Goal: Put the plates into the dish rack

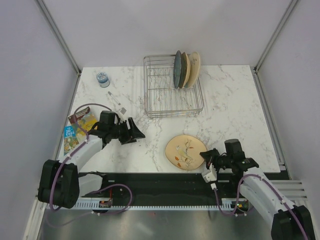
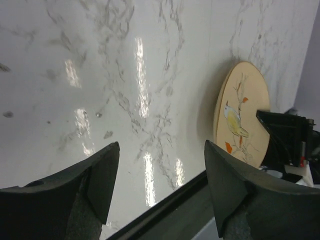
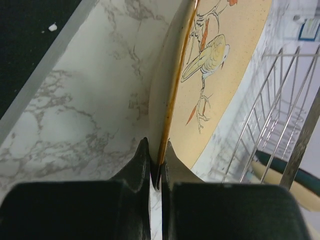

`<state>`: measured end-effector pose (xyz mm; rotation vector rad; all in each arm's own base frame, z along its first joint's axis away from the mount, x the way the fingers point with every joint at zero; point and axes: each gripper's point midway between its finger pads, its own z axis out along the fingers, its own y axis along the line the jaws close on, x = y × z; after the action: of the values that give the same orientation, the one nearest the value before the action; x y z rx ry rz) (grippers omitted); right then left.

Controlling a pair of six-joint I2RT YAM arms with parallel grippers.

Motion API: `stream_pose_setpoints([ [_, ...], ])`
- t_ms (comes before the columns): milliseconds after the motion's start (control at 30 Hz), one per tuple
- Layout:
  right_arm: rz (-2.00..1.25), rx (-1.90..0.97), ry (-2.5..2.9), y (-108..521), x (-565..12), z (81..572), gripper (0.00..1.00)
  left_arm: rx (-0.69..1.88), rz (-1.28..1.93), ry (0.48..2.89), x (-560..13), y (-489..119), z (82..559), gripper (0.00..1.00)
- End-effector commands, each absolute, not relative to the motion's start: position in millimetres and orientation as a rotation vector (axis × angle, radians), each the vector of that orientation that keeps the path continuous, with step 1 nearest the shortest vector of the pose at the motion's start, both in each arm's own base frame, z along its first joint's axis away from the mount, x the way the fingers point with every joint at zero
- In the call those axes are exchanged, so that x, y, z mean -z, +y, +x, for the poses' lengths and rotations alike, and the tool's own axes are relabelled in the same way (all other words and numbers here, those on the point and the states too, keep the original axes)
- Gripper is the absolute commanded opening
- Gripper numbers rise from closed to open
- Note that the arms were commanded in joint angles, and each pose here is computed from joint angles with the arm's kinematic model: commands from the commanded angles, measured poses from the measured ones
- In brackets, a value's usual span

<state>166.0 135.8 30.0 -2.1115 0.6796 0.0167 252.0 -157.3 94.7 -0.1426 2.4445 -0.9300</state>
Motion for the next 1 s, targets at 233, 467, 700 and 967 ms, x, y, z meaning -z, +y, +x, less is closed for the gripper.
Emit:
stream_pose_setpoints([
  [233,-2.298,0.092,-0.099,180,15,163,0.0,1.505,-0.177,2.58,-88,-236,209,0.7],
  [467,-2.237,0.132,-0.224,213,13,186,0.0,1.453,-0.242,2.636,-66,-253,216,0.71],
  [700,-2.137,0.14,-0.235,234,-5,193,0.0,1.446,-0.275,2.646,-56,-262,223,0.69],
  [967,-2.026,0.118,-0.153,250,-40,188,0.0,1.533,-0.137,2.562,-76,-269,219,0.12],
])
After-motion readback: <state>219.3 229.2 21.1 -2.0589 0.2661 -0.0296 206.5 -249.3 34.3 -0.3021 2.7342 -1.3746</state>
